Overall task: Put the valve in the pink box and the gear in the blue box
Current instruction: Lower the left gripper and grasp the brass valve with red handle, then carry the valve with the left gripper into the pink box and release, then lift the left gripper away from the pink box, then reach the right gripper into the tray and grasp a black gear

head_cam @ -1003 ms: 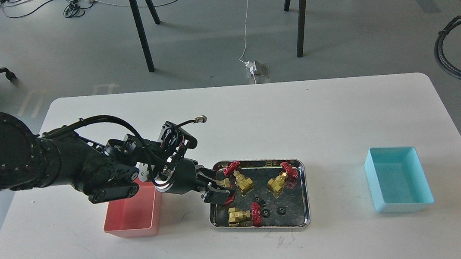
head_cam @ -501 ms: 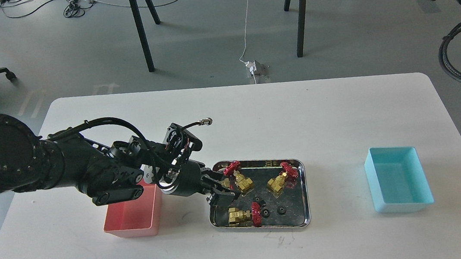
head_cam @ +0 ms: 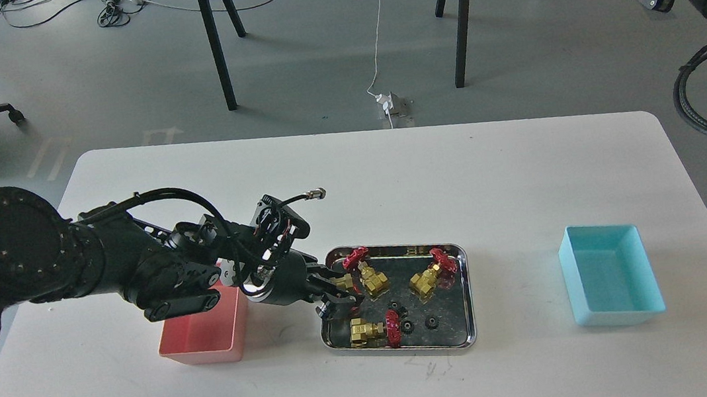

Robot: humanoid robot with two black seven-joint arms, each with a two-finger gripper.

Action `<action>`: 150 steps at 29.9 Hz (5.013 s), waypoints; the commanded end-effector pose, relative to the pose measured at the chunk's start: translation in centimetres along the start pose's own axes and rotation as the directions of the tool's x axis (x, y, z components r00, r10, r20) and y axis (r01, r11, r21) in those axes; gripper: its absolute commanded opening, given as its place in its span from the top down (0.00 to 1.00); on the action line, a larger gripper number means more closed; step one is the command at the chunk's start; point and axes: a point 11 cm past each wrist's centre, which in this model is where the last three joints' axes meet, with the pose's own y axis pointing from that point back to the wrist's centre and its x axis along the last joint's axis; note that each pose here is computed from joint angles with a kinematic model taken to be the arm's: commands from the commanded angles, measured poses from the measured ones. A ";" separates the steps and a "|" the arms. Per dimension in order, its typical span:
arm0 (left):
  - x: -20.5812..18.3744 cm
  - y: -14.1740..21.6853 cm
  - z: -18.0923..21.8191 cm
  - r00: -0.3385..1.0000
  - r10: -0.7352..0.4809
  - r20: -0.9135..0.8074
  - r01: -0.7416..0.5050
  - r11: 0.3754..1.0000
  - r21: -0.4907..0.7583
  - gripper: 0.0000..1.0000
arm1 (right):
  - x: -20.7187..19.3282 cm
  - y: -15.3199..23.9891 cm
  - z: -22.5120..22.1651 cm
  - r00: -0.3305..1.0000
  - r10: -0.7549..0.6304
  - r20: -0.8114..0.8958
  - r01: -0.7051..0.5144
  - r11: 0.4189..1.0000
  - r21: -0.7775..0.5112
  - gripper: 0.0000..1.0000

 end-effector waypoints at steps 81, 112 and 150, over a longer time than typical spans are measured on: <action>-13.6 15.5 -8.3 0.976 0.165 -0.143 -0.128 0.962 0.241 0.86 | -3.9 -1.8 -0.6 1.000 0.000 0.029 0.001 0.999 -0.047 0.00; -7.9 17.5 -8.1 0.918 0.360 -0.167 -0.314 0.916 0.250 0.29 | -2.8 -1.3 0.6 1.000 0.016 0.024 -0.014 0.997 -0.071 0.00; 15.6 20.5 3.4 0.104 -0.083 -0.991 -0.985 0.128 -0.114 0.18 | -19.5 17.1 21.3 -0.817 -0.577 -0.017 -0.005 0.035 -0.999 0.00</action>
